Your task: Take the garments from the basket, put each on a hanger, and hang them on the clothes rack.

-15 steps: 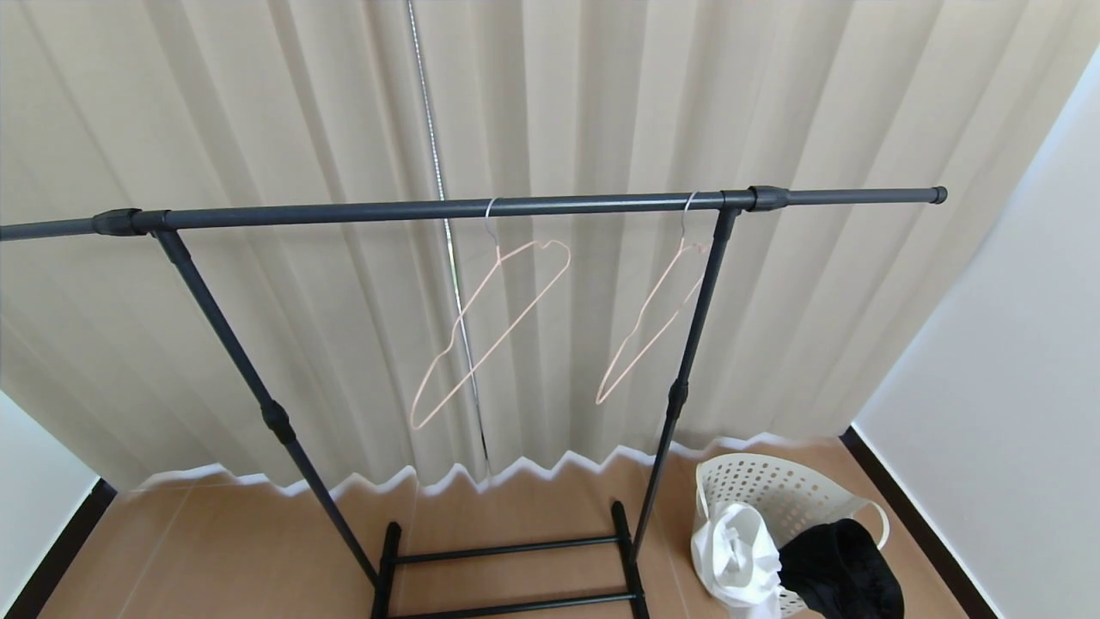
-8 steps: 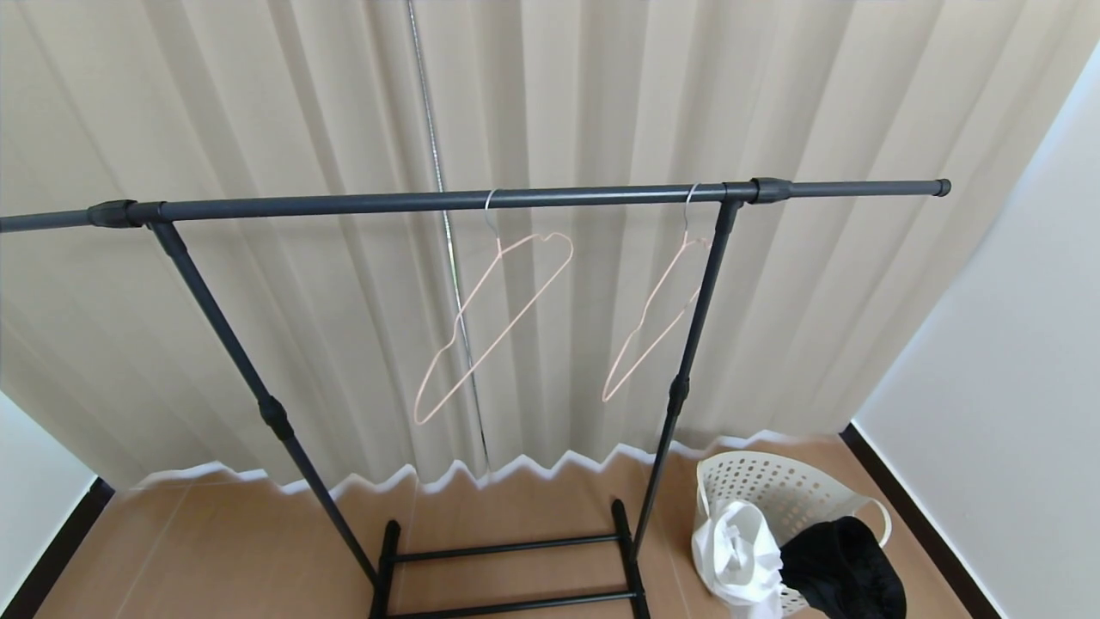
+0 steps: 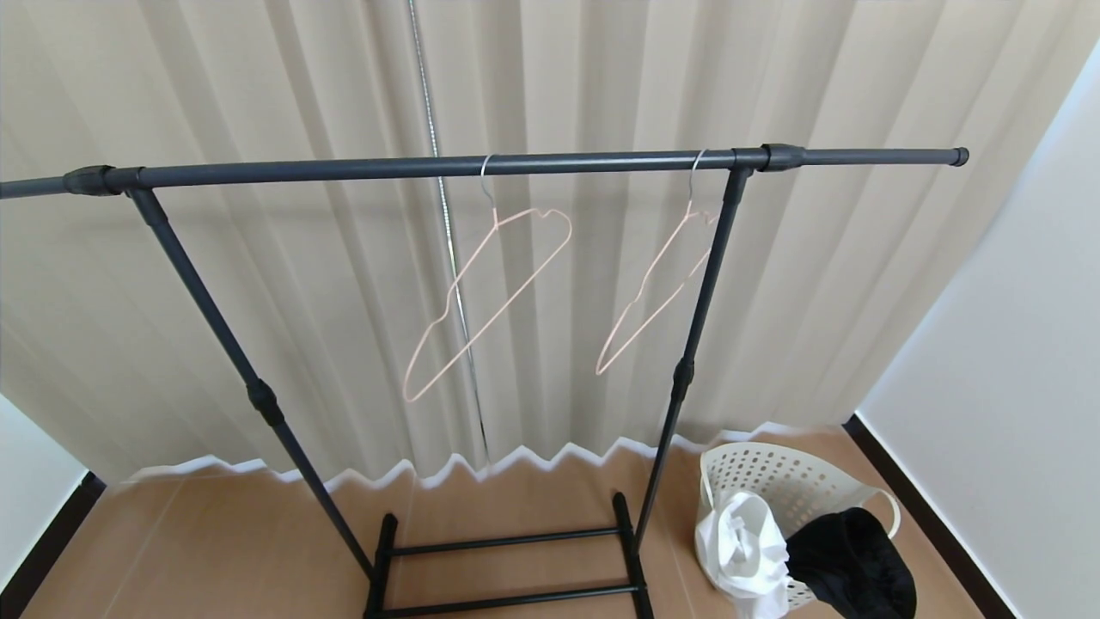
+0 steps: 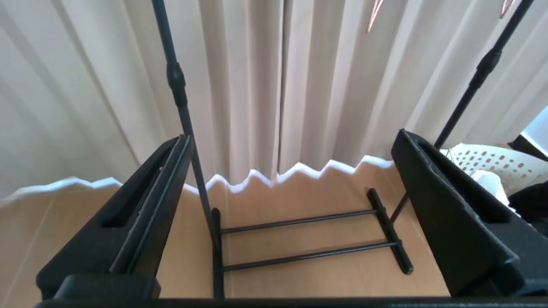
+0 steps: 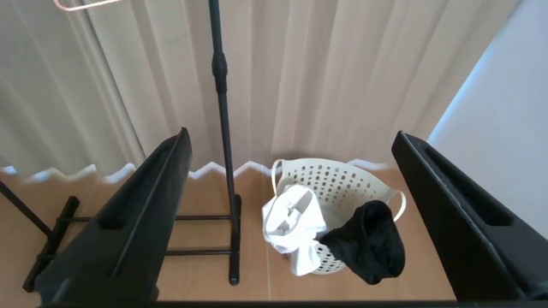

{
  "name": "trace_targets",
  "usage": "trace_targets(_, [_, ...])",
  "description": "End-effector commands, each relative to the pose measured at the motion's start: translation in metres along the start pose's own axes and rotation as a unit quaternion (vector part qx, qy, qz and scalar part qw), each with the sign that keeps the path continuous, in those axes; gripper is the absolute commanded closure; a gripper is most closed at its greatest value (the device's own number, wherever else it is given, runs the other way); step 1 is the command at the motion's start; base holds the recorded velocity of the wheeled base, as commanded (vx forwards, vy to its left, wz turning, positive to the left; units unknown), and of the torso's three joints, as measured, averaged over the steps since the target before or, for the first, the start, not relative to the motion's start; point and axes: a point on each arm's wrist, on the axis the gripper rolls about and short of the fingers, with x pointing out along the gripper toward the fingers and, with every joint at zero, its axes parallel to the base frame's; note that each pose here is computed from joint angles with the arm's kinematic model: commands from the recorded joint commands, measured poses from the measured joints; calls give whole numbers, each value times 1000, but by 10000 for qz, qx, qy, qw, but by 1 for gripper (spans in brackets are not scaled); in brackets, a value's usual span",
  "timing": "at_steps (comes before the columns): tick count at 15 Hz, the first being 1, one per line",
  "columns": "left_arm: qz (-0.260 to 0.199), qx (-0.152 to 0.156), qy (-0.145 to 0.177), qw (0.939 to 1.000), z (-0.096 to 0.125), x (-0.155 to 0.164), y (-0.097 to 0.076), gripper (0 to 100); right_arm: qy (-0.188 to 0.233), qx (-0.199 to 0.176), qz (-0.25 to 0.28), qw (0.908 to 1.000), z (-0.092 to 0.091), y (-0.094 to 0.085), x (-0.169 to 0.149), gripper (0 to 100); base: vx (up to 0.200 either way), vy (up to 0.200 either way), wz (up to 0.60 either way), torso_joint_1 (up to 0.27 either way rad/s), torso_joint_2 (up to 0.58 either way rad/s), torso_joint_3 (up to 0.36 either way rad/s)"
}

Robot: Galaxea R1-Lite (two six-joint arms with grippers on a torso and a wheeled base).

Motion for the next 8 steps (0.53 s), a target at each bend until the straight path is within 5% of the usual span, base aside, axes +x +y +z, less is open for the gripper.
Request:
trace_targets(1, [0,3,-2,10000,0,0,0,0,-2,-1,10,10000,0,0,0,0,0,0,0,-159,373,212])
trace_targets(8, [0,3,-2,10000,0,0,0,0,6,-1,2,10000,0,0,0,0,0,0,0,-166,406,243])
